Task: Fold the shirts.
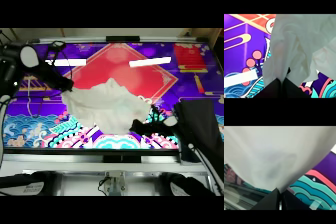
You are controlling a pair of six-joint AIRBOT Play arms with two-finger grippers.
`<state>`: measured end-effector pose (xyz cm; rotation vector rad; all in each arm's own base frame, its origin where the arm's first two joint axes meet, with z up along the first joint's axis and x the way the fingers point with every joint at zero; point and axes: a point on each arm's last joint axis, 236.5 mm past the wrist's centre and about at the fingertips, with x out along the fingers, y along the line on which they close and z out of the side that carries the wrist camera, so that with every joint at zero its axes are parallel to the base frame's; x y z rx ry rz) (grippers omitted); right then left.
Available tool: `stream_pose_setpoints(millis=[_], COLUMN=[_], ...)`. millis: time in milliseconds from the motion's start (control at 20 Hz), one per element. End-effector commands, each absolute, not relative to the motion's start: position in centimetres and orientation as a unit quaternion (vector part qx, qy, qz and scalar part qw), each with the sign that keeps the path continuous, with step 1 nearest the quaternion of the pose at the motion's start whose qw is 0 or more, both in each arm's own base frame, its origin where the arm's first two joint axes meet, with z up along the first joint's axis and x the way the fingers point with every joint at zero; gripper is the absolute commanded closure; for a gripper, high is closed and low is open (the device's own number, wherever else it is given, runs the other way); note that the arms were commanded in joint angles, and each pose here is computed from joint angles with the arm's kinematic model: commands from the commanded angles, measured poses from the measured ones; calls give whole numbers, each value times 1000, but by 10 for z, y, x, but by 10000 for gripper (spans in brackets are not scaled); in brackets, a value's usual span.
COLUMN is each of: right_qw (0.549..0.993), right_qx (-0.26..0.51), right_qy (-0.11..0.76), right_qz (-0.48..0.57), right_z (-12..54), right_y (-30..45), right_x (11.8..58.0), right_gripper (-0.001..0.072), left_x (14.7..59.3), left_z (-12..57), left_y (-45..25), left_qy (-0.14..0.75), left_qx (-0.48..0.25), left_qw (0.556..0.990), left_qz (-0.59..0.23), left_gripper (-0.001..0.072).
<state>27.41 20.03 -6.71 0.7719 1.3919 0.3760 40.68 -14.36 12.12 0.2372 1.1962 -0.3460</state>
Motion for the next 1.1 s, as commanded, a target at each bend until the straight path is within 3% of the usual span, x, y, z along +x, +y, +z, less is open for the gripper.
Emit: stream_pose_setpoints(millis=[0,100,250,400,500,600,700,850,950,1050], right_qw=[747,833,962,986,978,978,988,992,965,943], right_qx=[274,210,86,4,-11,-36,-74,-54,-25,-3], right_qy=[530,391,113,-110,-179,-180,-115,101,257,325], right_qz=[292,331,232,129,109,96,74,50,54,68], right_z=[27,144,357,505,539,537,506,408,335,292], right_y=[204,177,93,54,55,57,48,24,15,13], right_x=[308,338,335,247,200,181,189,217,230,254], right_gripper=[647,647,647,647,647,647,646,647,646,646], left_x=[408,404,352,267,220,189,181,202,224,252], left_z=[173,263,416,519,550,562,550,495,453,404], left_y=[-136,-113,-71,-46,-44,-37,-21,-4,-9,-19], left_qy=[502,402,211,26,-54,-101,-93,7,70,130], left_qx=[117,124,56,-77,-111,-118,-100,-71,-37,-10], left_qw=[843,899,974,994,986,981,987,997,997,991], left_qz=[-155,-124,-66,-73,-108,-117,-89,-31,-23,-21], left_gripper=[671,671,671,671,671,671,671,671,671,671])
